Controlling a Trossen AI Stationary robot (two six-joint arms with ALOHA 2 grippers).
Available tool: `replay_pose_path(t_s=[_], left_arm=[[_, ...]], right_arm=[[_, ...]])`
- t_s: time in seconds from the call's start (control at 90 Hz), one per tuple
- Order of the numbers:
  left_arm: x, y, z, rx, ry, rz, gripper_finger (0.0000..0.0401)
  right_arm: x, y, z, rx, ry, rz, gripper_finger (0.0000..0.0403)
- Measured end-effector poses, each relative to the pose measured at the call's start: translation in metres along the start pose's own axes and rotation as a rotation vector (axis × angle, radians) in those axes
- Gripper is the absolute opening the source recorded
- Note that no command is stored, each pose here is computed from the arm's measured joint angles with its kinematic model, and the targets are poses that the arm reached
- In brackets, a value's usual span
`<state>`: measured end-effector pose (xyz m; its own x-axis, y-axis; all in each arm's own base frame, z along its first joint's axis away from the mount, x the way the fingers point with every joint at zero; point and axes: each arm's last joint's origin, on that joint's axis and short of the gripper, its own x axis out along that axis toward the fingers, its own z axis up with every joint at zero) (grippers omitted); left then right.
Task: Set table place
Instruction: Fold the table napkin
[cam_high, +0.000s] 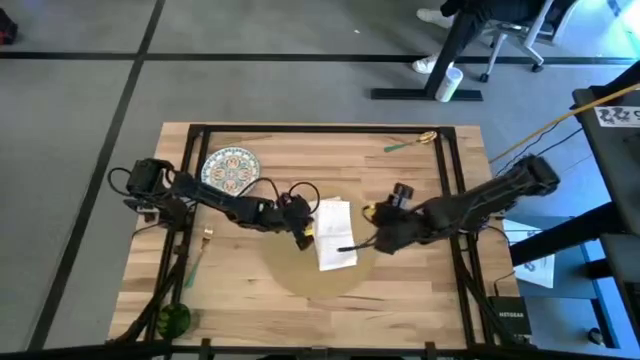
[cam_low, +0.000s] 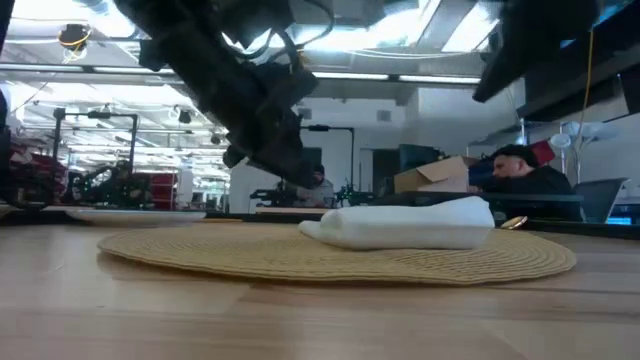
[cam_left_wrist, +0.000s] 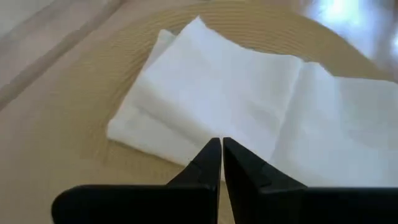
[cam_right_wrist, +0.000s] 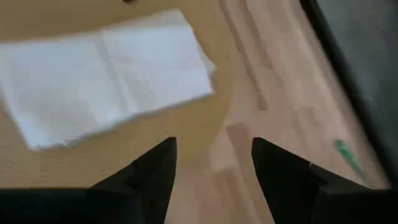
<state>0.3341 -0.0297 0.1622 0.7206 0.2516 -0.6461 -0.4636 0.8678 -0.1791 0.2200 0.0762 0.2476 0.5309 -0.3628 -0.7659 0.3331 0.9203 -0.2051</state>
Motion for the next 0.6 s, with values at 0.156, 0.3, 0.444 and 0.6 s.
replay_pose_path(t_s=[0.156,0.3,0.444,0.6], left_arm=[[0.003,0.004,0.010,-0.074,-0.044,-0.102,0.0000],[0.007,0.012,0.020,-0.123,-0.062,-0.162,0.0000],[0.009,0.021,0.025,-0.155,-0.072,-0.149,0.0000],[0.010,0.025,0.024,-0.148,-0.079,-0.141,0.0000]], right_arm=[[0.012,-0.006,-0.025,0.122,-0.174,0.132,0.0195],[0.011,-0.012,-0.031,0.165,-0.289,0.142,0.0195],[0.010,-0.013,-0.031,0.152,-0.324,0.113,0.0195],[0.011,-0.014,-0.034,0.126,-0.296,0.104,0.0195]])
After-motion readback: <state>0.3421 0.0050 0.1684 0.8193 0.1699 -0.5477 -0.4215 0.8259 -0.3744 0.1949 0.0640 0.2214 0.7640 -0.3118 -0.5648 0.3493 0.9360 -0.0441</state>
